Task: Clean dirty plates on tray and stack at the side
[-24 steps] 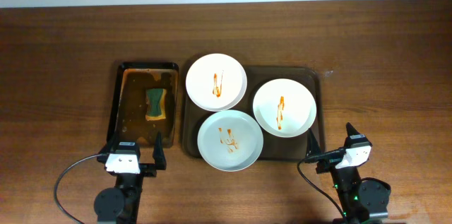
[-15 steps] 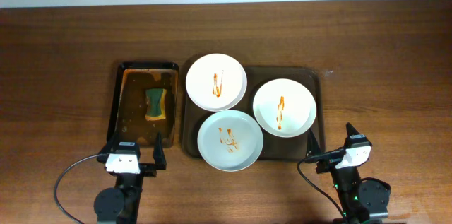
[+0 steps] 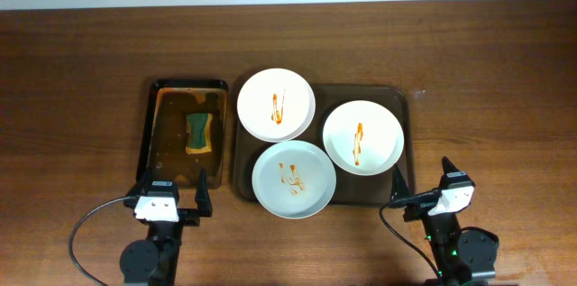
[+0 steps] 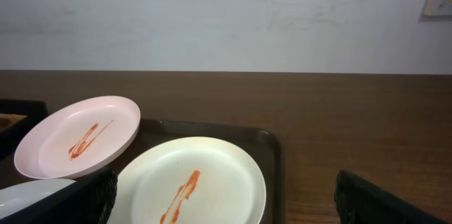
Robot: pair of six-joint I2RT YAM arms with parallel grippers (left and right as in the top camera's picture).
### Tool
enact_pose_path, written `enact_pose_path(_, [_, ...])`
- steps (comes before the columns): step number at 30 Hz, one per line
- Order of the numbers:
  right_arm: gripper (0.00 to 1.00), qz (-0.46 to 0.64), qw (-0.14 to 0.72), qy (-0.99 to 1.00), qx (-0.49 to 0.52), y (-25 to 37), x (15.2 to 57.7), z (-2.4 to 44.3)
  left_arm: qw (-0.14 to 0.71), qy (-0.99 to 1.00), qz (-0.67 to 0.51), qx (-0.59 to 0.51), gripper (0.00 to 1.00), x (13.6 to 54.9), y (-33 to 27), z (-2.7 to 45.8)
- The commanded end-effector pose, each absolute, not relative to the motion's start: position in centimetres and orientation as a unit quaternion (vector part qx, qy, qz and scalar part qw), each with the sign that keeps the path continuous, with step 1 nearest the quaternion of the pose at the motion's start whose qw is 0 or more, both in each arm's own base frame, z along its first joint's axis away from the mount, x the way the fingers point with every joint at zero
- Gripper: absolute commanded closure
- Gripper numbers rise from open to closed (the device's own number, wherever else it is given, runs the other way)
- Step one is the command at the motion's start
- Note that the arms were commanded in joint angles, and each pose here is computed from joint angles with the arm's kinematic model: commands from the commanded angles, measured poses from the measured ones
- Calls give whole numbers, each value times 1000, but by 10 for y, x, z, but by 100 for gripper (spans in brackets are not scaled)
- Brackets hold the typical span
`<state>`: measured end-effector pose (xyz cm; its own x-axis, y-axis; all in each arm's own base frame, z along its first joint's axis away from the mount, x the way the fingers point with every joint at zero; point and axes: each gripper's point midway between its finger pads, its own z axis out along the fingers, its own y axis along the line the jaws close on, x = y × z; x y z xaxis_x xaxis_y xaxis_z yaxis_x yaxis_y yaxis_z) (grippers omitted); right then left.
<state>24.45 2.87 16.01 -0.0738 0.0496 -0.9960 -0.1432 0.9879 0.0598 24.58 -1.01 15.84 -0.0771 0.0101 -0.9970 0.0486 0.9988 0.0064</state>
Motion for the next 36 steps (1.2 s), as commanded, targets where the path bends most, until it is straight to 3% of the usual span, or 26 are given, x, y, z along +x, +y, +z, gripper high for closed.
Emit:
enact_pose_path(1, [2,71,677,732,-27,28,245,157,678,735,-11,30,0,246,-11,156])
enact_pose_path(28, [2,101,672,734,8,27,243,165,658,752,-10,29,0,242,-10,168])
enact_pose_path(36, [2,106,589,801,16,30,244,177,591,806,-13,30,0,254,-11,194])
